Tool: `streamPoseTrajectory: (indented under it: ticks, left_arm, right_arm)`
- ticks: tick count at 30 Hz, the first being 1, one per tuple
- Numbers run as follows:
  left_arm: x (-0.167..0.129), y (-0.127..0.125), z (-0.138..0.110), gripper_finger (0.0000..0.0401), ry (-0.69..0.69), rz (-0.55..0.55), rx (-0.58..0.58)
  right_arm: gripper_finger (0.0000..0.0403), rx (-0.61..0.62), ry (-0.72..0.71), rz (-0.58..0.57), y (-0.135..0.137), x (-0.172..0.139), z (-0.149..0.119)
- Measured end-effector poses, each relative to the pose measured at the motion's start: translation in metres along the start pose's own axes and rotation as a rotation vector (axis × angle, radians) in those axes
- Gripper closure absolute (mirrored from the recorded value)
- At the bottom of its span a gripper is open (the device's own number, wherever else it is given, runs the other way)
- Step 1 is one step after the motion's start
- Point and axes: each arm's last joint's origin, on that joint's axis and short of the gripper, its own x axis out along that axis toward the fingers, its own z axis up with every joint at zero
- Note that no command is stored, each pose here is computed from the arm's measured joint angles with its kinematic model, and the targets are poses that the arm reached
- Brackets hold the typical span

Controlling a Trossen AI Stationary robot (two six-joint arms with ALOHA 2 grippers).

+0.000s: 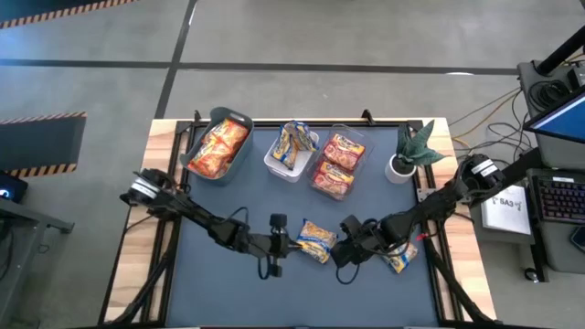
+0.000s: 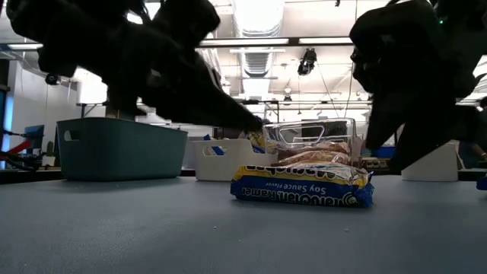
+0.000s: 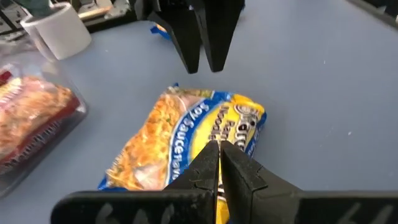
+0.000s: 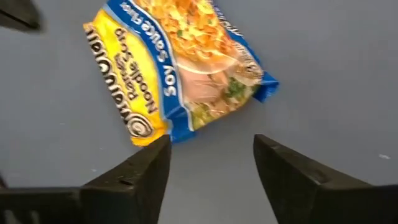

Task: Sort Maruchan noodles
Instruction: Put the blue noodle pack into the white bin

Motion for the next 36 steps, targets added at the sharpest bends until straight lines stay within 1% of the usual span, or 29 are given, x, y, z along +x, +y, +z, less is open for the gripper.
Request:
streamPoseTrajectory:
  ticks: [4, 9, 13, 19, 31, 36]
  left_arm:
    - [0.008, -0.003, -0.010, 0.0401, 0.045, 0.003, 0.008]
    - [0.014, -0.005, -0.024, 0.0401, 0.095, 0.005, -0.005]
    - [0.019, -0.006, -0.031, 0.0401, 0.105, 0.015, -0.016]
    - [0.021, -0.006, -0.033, 0.0401, 0.114, 0.019, -0.029]
    - [0.020, -0.005, -0.038, 0.0401, 0.157, 0.018, -0.045]
    - [0.018, -0.005, -0.043, 0.0401, 0.169, 0.020, -0.058]
  right_arm:
    - [0.0153, 0.022, -0.039, 0.074, -0.007, 0.008, -0.002]
    - [0.0128, 0.042, -0.067, 0.059, -0.017, 0.012, -0.004]
    - [0.0115, 0.056, -0.070, 0.059, -0.019, 0.013, -0.005]
    - [0.0114, 0.065, -0.088, 0.131, -0.016, 0.014, -0.004]
    - [0.0115, 0.059, -0.139, 0.122, -0.018, 0.015, -0.003]
    - [0.0113, 0.074, -0.155, 0.167, -0.018, 0.019, -0.004]
